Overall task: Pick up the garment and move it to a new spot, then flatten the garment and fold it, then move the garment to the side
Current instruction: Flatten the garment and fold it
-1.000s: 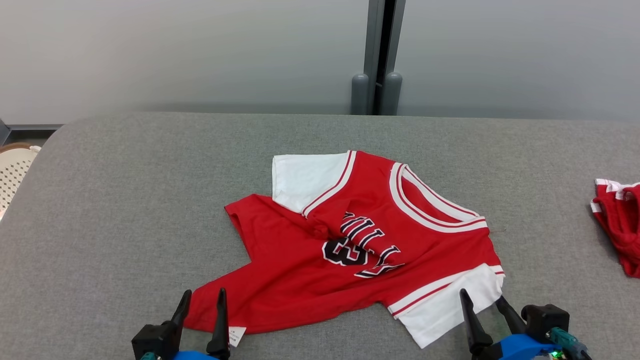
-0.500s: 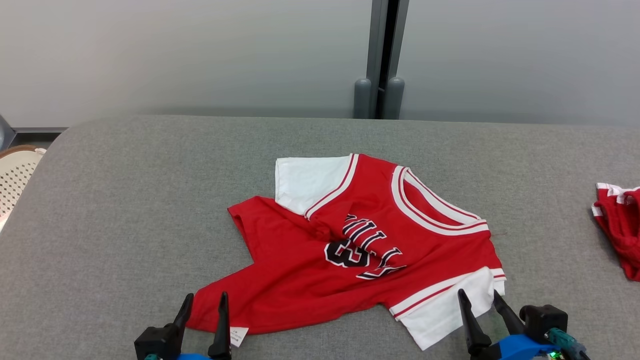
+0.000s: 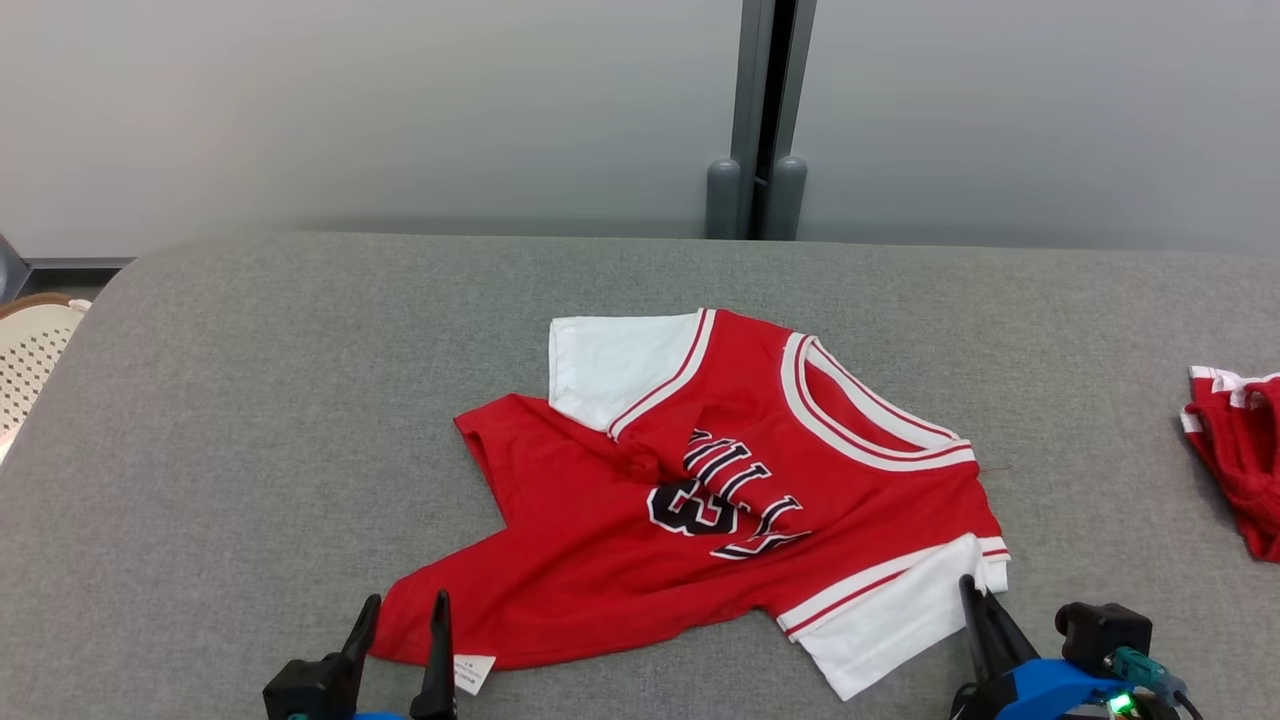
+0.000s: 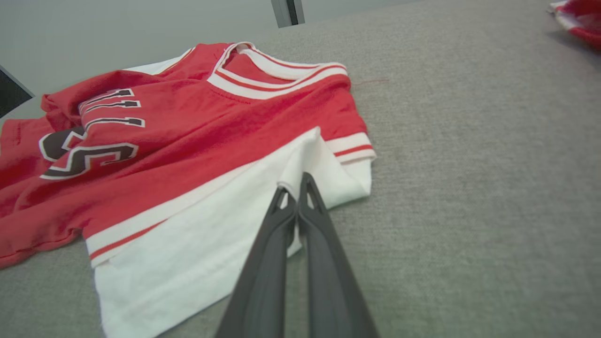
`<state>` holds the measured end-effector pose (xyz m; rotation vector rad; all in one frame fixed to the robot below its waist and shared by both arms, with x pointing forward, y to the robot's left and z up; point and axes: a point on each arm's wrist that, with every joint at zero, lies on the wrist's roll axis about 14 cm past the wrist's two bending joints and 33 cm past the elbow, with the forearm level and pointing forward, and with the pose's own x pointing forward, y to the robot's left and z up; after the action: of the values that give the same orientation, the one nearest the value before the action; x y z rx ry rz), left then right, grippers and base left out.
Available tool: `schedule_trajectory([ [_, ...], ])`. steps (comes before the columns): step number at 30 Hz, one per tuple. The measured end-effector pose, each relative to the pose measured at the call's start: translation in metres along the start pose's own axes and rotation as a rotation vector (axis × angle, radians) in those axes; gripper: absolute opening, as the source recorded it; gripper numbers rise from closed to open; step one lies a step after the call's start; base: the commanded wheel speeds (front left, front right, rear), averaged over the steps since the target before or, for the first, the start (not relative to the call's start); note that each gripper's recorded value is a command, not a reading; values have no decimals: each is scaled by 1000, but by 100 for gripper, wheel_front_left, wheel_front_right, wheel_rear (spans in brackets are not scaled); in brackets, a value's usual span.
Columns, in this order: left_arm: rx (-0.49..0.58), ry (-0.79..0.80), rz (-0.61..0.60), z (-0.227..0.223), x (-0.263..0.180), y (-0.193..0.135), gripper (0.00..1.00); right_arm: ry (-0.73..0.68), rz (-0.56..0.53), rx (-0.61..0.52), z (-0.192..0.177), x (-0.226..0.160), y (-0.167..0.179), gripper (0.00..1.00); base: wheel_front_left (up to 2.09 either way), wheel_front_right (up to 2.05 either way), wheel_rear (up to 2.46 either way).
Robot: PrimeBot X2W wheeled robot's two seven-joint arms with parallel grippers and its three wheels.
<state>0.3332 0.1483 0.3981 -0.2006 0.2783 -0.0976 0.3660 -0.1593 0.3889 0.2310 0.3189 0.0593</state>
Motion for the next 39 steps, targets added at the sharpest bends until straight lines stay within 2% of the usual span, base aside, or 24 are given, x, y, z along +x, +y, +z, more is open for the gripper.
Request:
schedule_trajectory([
  [8, -21, 22, 17, -7, 0, 4, 100, -20, -17, 8, 5, -1, -5, 0, 0, 0, 0],
  [20, -82, 117, 133, -36, -3, 31, 100, -27, -22, 19, 7, 0, -7, 0, 0, 0, 0],
  [26, -81, 147, 127, -42, 0, 31, 100, -26, -25, 21, 6, 1, -8, 0, 0, 0, 0],
  [27, -83, 150, 123, -43, 1, 30, 46, -25, -25, 22, 6, 1, -8, 0, 0, 0, 0],
  [28, -84, 155, 120, -44, 1, 29, 0, -25, -24, 21, 6, 1, -8, 0, 0, 0, 0],
  [34, -98, 153, 82, -43, 6, 20, 0, -55, -28, 37, 15, 3, -9, 0, 0, 0, 0],
  [39, -121, 16, 49, 0, 22, 13, 0, -155, -16, 73, 47, 7, -5, 0, 0, 0, 0],
])
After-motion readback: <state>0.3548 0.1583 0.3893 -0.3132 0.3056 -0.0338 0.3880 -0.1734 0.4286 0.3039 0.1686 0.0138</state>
